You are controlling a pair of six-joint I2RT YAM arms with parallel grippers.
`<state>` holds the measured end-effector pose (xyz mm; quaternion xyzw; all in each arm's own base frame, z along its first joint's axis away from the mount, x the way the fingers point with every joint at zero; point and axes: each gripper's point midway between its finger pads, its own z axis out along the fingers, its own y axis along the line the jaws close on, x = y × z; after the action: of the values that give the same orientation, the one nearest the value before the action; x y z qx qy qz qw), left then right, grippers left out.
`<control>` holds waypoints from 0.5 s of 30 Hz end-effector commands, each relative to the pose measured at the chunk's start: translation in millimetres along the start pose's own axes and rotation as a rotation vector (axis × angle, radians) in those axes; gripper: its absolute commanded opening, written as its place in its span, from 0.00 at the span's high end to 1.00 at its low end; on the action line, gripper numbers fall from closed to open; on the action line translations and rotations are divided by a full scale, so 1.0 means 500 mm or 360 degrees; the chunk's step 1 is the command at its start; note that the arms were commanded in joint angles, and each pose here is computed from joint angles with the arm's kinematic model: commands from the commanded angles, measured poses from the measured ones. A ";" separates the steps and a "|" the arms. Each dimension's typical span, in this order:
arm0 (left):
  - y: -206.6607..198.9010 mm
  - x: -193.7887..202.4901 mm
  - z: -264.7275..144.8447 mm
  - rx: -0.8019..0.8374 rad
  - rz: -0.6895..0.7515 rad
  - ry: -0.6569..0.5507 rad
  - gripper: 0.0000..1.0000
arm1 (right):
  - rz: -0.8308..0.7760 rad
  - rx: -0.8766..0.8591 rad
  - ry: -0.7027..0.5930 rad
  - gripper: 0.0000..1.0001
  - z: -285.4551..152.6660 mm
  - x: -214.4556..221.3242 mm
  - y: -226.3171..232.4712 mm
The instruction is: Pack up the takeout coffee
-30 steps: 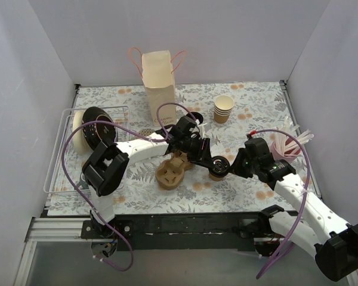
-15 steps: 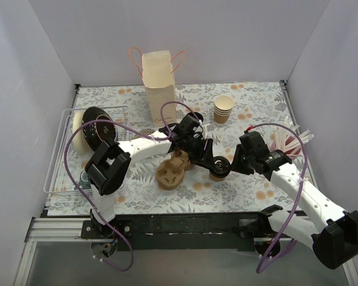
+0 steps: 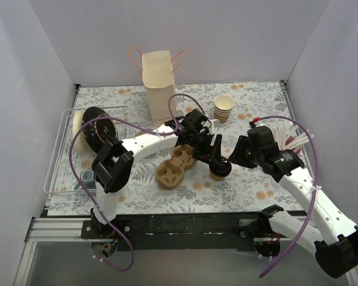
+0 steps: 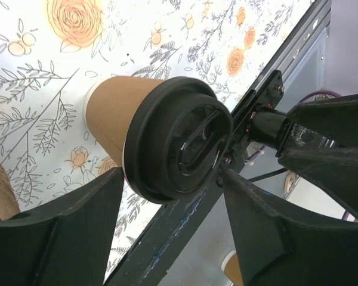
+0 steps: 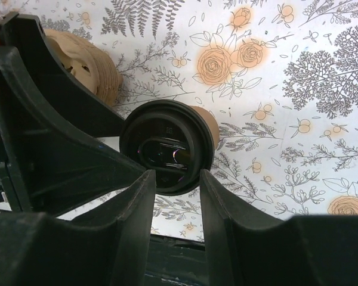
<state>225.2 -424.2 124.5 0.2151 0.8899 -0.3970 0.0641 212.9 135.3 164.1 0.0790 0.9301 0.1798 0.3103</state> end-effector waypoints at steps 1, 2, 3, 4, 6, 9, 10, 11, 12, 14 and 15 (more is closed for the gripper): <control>-0.045 -0.028 -0.050 0.0013 0.0061 -0.0108 0.31 | -0.0068 -0.0090 -0.0098 0.55 -0.031 -0.035 0.026; -0.038 -0.020 -0.048 0.0002 0.0051 -0.0095 0.28 | -0.0081 -0.0093 -0.0099 0.53 -0.033 -0.035 0.026; -0.036 -0.015 -0.049 0.0003 0.0047 -0.0087 0.25 | -0.0091 -0.0089 -0.0099 0.53 -0.034 -0.035 0.025; -0.037 -0.012 -0.056 -0.0005 0.0044 -0.0092 0.24 | -0.0106 -0.0085 -0.0102 0.52 -0.035 -0.037 0.024; -0.026 -0.003 -0.062 -0.0046 0.0033 -0.0109 0.23 | -0.0118 -0.0089 -0.0105 0.52 -0.039 -0.041 0.027; -0.007 0.000 -0.078 -0.0124 0.0043 -0.0180 0.24 | -0.0138 -0.0100 -0.0092 0.53 -0.037 -0.043 0.032; -0.003 0.002 -0.081 -0.0142 0.0047 -0.0185 0.25 | -0.0151 -0.0118 -0.0098 0.53 -0.032 -0.047 0.038; 0.002 0.005 -0.082 -0.0155 0.0057 -0.0182 0.27 | -0.0175 -0.0152 -0.0084 0.53 -0.028 -0.044 0.044; 0.011 0.013 -0.077 -0.0167 0.0053 -0.0169 0.28 | -0.0195 -0.0180 -0.0072 0.53 -0.023 -0.041 0.050; 0.019 0.022 -0.070 -0.0169 0.0045 -0.0147 0.31 | -0.0230 -0.0239 -0.0009 0.53 -0.006 -0.032 0.066; 0.020 0.023 -0.069 -0.0167 0.0042 -0.0146 0.32 | -0.0240 -0.0246 0.0012 0.53 -0.001 -0.031 0.069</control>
<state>219.1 -394.3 124.0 0.1989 0.9081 -0.3571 0.0914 215.7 143.3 175.0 0.0255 0.9278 0.1925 0.3186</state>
